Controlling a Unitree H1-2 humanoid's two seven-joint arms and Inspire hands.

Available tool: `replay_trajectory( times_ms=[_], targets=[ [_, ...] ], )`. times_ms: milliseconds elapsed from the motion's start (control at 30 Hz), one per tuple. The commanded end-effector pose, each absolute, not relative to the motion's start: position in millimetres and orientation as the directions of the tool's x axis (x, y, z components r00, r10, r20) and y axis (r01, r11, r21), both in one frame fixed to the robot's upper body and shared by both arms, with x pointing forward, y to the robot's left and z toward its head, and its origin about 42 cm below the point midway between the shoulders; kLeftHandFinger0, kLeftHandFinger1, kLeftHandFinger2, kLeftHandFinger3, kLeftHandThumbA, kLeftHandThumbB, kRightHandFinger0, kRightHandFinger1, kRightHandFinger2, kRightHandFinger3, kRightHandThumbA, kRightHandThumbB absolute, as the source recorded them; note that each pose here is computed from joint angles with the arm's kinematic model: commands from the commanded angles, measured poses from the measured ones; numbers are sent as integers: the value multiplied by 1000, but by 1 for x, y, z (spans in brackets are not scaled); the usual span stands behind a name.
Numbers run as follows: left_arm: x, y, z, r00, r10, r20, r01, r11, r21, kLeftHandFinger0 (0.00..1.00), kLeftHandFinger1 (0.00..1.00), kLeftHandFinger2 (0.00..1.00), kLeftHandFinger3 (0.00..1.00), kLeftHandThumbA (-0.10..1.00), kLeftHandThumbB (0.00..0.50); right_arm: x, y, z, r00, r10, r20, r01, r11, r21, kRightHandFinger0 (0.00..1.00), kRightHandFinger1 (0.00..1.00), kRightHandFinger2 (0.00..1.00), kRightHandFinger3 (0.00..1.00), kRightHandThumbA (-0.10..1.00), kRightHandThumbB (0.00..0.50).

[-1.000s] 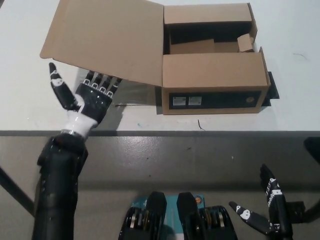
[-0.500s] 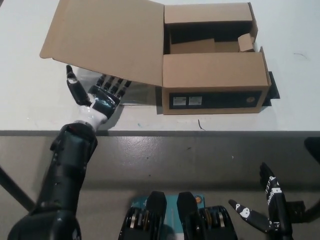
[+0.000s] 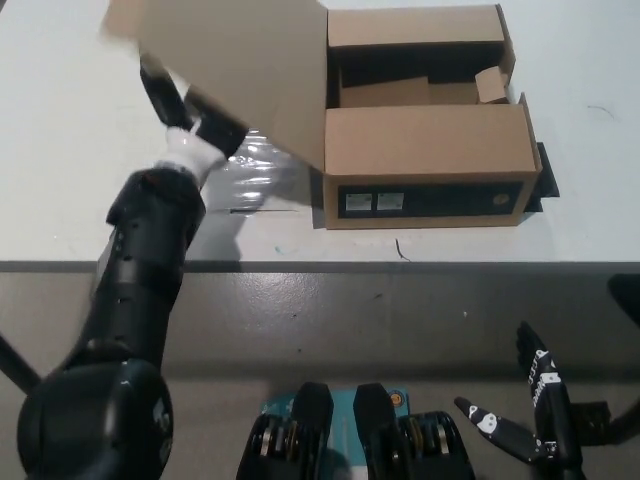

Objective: A small storge box is placed at the center of the table and the robot uses its left hand to push the lid and close it

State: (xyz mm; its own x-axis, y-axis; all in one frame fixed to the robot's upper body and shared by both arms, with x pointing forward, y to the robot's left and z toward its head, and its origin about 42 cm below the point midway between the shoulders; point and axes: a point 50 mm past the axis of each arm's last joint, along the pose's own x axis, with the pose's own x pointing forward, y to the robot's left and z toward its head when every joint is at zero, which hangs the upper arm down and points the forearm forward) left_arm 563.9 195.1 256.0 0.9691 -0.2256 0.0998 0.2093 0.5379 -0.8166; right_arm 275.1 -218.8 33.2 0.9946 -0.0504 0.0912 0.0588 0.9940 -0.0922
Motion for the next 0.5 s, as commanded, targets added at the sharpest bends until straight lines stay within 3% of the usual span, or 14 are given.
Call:
replay_trajectory(
  times_ms=[0,200,467],
  targets=[
    [577,186,331,931,-260,256,364,614,-700,1000,1000,1000,1000,1000,387,283,-220,47,983,-43,181,62,993,-102,1000,1000,1000,1000,1000,351],
    [574,160,369,902,-309,301,431,680,-593,1000,1000,1000,1000,1000,360,285,-220,48,982,-27,186,51,991,-122,1000,1000,1000,1000,1000,346],
    [567,121,369,869,-425,252,494,730,-472,1000,1000,1000,1000,1000,390,286,-219,49,982,-7,190,33,990,-135,1000,1000,1000,1000,1000,338]
  ],
)
